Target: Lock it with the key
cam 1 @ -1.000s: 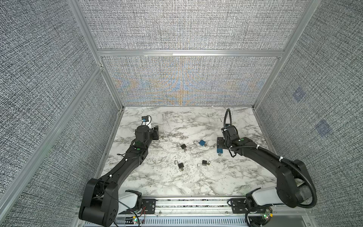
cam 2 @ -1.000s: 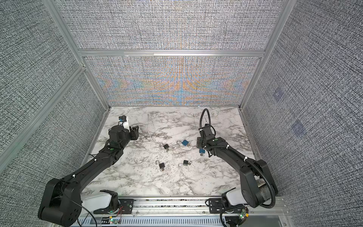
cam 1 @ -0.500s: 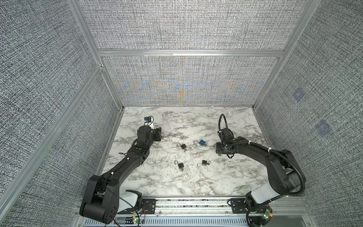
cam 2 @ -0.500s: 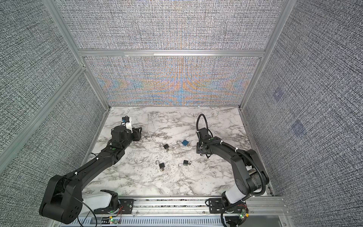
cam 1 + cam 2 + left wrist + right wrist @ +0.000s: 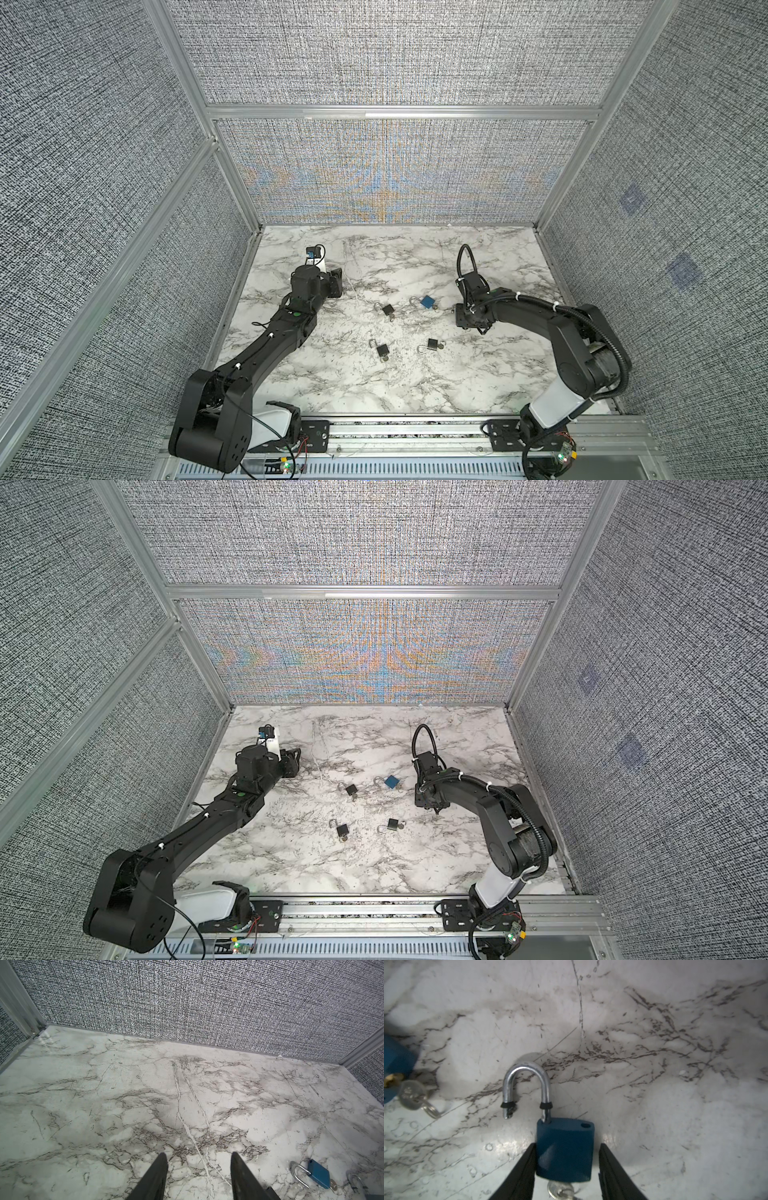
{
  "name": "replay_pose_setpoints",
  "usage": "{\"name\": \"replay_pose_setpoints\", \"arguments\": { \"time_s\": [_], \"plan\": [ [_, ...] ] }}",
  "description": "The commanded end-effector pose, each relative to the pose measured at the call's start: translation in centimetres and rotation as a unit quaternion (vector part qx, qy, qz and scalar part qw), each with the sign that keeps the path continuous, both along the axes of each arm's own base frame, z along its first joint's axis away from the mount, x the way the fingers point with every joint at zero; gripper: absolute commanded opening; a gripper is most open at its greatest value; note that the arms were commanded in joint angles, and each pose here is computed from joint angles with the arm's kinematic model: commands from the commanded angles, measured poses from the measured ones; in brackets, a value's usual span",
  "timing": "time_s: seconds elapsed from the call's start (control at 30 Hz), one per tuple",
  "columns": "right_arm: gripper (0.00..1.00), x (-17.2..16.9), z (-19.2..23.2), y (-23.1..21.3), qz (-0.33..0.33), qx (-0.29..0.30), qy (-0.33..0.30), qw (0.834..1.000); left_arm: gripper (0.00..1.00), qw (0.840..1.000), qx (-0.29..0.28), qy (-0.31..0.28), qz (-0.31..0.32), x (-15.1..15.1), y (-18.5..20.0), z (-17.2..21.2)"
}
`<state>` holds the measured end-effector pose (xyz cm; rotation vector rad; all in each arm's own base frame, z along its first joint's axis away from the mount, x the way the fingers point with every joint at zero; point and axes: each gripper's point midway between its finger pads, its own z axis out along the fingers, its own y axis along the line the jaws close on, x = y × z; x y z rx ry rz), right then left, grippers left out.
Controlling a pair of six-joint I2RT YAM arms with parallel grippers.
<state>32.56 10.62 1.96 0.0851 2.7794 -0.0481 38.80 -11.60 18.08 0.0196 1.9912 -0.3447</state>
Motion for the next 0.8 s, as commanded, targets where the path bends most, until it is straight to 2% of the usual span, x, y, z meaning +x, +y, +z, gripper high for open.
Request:
{"name": "replay_pose_setpoints", "arguments": {
  "time_s": [0.0, 0.77],
  "plan": [
    [0.46, 0.99, 0.64, 0.09, -0.008, -0.003, -0.01, 1.0, 0.51, 1.0, -0.002, -0.003, -0.001, 0.17, -0.16, 0.22],
    [0.37, 0.92, -0.04, -0.2, 0.0, -0.021, 0.008, 1.0, 0.5, 1.0, 0.006, 0.0, -0.002, 0.07, -0.07, 0.24]
  ]
}}
